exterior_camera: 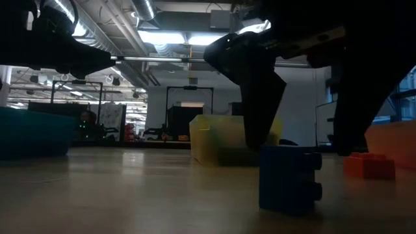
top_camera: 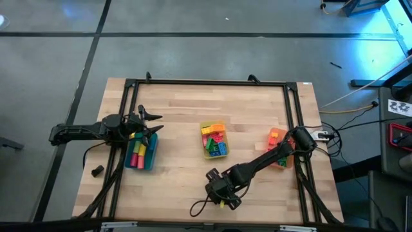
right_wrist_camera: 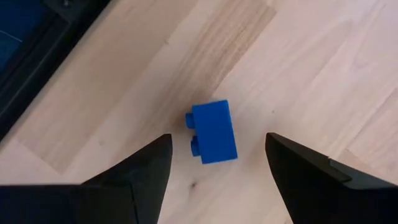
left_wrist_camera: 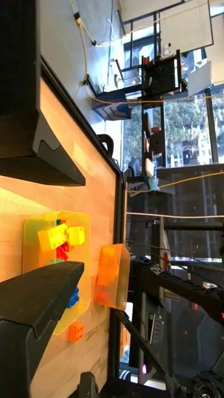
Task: Sort blocks by size
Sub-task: Put the blue 4 stud game piece into the orange bin
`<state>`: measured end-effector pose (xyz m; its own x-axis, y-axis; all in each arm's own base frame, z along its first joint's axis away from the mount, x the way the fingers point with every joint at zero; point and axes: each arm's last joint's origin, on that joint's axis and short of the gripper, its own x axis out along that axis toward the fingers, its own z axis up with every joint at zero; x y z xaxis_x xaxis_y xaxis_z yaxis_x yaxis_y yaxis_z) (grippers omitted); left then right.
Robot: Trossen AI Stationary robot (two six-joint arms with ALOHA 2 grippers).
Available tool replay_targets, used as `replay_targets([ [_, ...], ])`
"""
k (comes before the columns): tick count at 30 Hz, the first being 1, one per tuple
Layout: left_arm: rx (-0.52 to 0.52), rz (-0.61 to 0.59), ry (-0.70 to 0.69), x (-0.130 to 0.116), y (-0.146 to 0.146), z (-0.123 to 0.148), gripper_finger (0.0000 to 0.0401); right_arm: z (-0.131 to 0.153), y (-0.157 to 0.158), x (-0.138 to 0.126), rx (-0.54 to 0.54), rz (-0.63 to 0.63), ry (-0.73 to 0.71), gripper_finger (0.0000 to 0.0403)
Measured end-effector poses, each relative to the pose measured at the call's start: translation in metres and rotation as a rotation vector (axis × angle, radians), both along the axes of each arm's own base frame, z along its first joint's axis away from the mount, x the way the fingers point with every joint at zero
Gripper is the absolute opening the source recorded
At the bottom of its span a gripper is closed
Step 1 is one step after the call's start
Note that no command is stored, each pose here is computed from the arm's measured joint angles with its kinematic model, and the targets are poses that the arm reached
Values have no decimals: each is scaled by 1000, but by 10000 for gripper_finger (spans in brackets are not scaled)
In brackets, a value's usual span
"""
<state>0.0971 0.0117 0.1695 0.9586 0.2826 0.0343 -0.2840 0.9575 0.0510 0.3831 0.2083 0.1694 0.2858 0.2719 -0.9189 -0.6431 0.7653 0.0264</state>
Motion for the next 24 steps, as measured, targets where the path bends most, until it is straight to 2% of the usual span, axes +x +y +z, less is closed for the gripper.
replay_targets([
  [24,0,0,1,0,0,0,194,-15,4,7,42,16,1,251],
])
